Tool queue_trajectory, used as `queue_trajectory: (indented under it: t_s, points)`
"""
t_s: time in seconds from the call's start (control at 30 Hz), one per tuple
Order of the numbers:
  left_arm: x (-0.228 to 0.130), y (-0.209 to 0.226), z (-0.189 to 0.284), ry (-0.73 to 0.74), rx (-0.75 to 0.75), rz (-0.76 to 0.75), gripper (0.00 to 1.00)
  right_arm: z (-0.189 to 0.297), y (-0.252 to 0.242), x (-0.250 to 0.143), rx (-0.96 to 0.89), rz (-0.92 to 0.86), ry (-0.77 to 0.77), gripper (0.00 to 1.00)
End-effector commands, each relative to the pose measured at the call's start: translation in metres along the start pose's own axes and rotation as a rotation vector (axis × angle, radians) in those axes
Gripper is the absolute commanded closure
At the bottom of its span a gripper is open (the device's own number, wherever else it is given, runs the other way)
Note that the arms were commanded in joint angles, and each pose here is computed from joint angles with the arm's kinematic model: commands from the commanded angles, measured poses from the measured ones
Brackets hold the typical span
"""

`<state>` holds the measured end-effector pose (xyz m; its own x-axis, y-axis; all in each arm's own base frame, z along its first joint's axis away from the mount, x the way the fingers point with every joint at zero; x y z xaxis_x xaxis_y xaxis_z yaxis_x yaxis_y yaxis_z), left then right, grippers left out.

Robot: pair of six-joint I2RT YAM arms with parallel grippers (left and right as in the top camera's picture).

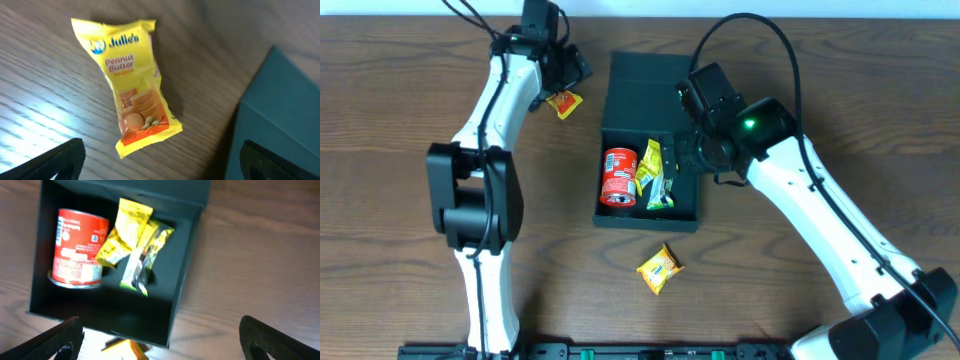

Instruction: Pack container

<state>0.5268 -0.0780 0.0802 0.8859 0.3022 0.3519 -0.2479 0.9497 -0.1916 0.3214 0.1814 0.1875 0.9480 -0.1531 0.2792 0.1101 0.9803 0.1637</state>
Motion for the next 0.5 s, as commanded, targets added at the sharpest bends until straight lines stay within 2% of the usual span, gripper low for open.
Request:
queue_trajectory:
  t_s: [0.0, 0.2, 0.47]
  points:
    - [-0.012, -0.004, -0.019, 0.05, -0.013, 0.042, 0.0, 0.006, -0.001, 0.0, -0.003, -0.012, -0.013, 0.01]
    - [-0.029, -0.01, -0.041, 0.099, -0.006, 0.035, 0.0, 0.006, -0.001, 0.0, -0.002, -0.012, -0.014, 0.01]
    - [-0.024, -0.006, -0.055, 0.056, 0.04, 0.022, 0.0, 0.006, -0.002, 0.0, -0.004, -0.012, -0.012, 0.01]
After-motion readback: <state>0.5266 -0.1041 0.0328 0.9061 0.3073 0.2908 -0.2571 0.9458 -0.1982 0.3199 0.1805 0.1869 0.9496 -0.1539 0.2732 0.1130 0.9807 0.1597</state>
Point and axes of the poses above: each gripper's point midway between its finger pads, its own z axis back along the fingers, its own y axis along the line the jaws close on, x = y × z, the point moved 1 cm from there along z, back along the fingers, and after that the axes turned 15 degrees about -z, right-handed, at the moved point
